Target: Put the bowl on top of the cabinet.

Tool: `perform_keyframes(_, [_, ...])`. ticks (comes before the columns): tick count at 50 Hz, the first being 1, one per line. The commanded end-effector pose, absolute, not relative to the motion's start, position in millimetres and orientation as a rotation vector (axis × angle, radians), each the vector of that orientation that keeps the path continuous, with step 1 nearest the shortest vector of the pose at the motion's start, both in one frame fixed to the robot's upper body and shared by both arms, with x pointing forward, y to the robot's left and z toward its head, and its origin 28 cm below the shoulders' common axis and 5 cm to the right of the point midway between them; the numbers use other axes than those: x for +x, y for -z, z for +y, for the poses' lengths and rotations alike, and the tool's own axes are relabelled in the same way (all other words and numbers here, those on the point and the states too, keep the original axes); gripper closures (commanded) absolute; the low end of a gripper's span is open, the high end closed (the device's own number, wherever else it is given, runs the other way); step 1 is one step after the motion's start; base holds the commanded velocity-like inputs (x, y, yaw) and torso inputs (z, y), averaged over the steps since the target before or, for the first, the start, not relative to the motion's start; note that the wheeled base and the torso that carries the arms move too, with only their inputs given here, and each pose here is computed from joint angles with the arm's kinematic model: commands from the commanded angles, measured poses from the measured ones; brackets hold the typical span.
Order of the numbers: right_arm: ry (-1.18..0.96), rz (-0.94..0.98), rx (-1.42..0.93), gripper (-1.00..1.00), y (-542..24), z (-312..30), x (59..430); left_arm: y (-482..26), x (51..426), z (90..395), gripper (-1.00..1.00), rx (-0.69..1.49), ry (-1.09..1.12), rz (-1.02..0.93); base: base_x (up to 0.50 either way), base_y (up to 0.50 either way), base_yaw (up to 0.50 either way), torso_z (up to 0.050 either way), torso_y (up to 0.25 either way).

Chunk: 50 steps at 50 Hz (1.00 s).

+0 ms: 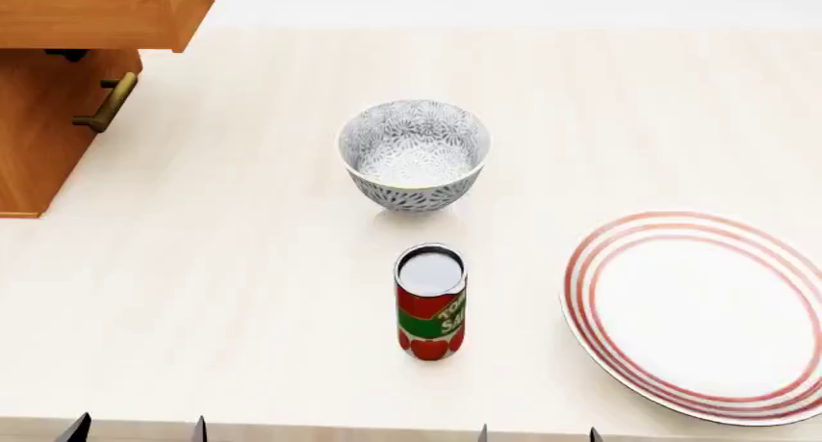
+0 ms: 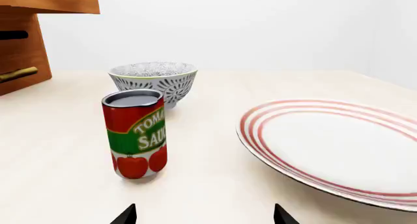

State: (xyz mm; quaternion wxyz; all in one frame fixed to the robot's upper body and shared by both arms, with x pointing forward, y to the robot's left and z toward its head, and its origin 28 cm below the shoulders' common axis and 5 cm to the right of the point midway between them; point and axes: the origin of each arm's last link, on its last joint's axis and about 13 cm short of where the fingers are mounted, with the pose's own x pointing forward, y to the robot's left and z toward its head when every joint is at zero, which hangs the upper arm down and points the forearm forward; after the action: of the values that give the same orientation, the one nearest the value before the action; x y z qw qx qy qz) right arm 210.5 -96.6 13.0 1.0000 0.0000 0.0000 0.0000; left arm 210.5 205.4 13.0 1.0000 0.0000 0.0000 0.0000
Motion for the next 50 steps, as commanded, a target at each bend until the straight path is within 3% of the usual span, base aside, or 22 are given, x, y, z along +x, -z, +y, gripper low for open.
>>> perform_keyframes(1, [0.001, 0.013, -0.010, -1.00, -11.9, -95.7, 211.0, -13.3, 210.3, 205.4, -1.00, 0.001, 0.000, -0.001, 0.00, 0.00, 0.00, 0.000, 0.000])
perform_keyframes(11, [-0.013, -0.002, -0.022, -1.00, -14.0, -95.5, 209.8, -13.7, 210.0, 205.3, -1.00, 0.000, 0.000, 0.000, 0.00, 0.04, 0.00, 0.000, 0.000])
perform_keyframes(50, [-0.033, -0.006, -0.033, -1.00, -13.4, -94.5, 209.2, -13.5, 210.7, 204.9, -1.00, 0.011, 0.006, 0.008, 0.00, 0.50, 0.00, 0.000, 0.000])
